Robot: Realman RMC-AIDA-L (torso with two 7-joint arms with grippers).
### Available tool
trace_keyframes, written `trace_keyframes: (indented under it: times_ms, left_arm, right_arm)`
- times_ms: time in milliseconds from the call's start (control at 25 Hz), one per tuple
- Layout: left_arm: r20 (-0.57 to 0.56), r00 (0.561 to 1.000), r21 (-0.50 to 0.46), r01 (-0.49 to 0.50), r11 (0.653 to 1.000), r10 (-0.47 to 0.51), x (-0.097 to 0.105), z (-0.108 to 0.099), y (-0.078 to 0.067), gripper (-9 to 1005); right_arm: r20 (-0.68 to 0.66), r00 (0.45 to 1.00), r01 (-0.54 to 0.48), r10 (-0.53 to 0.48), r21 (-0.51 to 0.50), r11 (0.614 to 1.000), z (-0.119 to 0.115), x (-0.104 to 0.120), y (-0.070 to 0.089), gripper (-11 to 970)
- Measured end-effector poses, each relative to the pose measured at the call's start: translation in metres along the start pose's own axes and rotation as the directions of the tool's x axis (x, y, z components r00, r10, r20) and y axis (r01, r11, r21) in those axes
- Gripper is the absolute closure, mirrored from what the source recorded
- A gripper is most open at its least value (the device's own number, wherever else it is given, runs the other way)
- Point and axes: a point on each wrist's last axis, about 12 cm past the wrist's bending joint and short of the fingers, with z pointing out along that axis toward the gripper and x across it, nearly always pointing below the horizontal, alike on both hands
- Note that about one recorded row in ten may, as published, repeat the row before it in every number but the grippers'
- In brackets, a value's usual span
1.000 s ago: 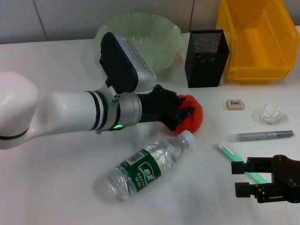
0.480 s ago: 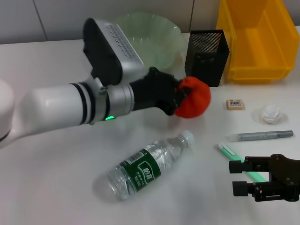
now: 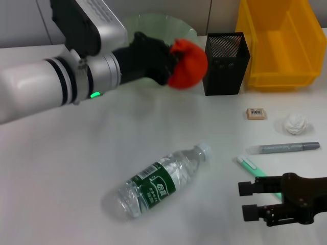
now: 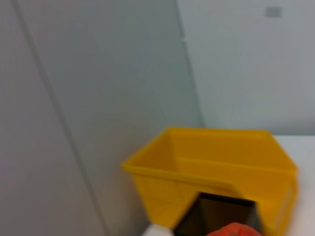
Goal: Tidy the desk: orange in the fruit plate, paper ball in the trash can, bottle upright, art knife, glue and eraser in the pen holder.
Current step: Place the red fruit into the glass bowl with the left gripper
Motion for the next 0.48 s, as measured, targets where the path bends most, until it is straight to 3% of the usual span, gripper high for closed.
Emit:
trace_keyframes:
  times_ms: [80, 280, 480]
  left_arm:
    - [0.017, 1.000, -0.056, 0.000, 0.998, 0.001, -0.005, -0.002, 0.013, 937]
    - [0.024, 0.999, -0.152, -0.024, 0.988, 0.028, -0.015, 0.003, 0.030, 917]
    - [-0.018, 0.998, -0.206, -0.059, 0.977, 0.057, -0.013, 0.016, 0.038, 898]
  right_arm:
    - [-0.006, 1.000, -0.012, 0.012, -0.017, 1.000, 0.007, 0.001, -0.001, 200]
    - [-0.006, 1.000, -0.013, 0.013, -0.042, 0.999, 0.014, 0.000, -0.002, 200]
    - [-0.011, 1.000, -0.017, 0.016, -0.064, 0.998, 0.020, -0.001, -0.003, 200]
